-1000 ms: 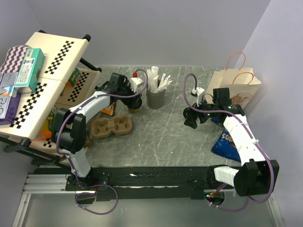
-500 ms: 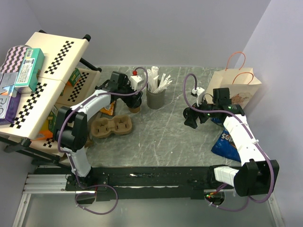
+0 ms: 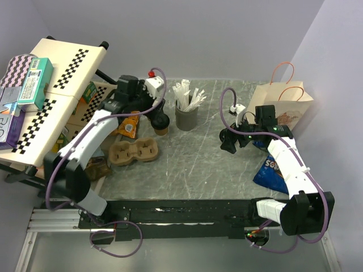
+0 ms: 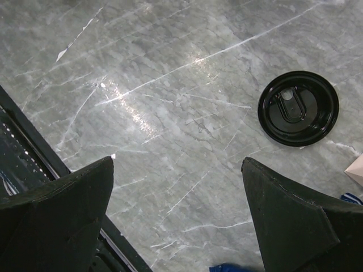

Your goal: Pack the takeout coffee

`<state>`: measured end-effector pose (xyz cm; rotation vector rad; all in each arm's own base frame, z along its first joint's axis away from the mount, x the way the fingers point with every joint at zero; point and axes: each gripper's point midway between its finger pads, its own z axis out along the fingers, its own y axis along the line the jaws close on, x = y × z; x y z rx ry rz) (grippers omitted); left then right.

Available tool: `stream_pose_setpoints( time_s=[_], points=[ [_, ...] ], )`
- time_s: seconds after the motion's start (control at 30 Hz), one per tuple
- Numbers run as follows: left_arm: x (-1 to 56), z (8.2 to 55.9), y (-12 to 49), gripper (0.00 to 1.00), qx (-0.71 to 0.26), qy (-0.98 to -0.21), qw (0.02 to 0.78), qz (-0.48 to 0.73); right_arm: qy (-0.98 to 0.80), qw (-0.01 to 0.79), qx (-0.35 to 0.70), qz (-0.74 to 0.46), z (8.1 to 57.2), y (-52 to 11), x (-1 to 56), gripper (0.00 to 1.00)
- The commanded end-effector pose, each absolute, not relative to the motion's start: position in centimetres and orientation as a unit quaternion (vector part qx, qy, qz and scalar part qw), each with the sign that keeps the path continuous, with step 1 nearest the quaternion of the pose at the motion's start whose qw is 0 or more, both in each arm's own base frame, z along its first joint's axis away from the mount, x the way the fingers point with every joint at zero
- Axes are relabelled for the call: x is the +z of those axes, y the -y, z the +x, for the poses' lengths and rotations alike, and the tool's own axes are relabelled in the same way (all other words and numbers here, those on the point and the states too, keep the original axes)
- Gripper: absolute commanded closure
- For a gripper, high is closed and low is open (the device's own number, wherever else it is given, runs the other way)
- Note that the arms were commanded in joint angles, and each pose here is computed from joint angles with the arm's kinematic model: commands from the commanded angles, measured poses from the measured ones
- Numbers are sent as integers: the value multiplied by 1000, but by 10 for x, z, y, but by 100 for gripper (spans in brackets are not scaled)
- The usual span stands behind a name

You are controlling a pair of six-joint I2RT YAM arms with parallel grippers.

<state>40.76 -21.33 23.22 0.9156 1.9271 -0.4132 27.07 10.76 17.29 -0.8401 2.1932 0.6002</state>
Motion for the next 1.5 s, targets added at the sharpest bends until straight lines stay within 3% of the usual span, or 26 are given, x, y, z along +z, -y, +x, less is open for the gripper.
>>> stream_pose_setpoints(
  time_s=[0.0,0.27,0.53,0.73,0.93,1.03,1.2,1.47],
  points=[
    [231,373,167,14,-113,-851,439,265,-824,401,232,-326,283,-113,205,0],
    [165,311,130,35,-94,-920,356,133,-822,401,252,-314,286,-119,207,0],
    [132,310,115,37,-79,-944,306,92,-820,401,261,-314,287,-122,212,0],
    [124,303,134,31,-122,-917,259,278,-822,395,263,-314,282,-122,207,0],
    [143,296,130,28,-99,-813,308,484,-823,393,263,-314,281,-121,203,0],
    [144,293,126,30,-87,-755,289,582,-823,392,265,-314,281,-122,203,0],
    [136,277,115,36,-148,-735,214,626,-824,390,267,-313,281,-122,201,0],
    [124,296,117,39,-181,-737,195,621,-824,391,264,-315,278,-121,202,0]
  ],
)
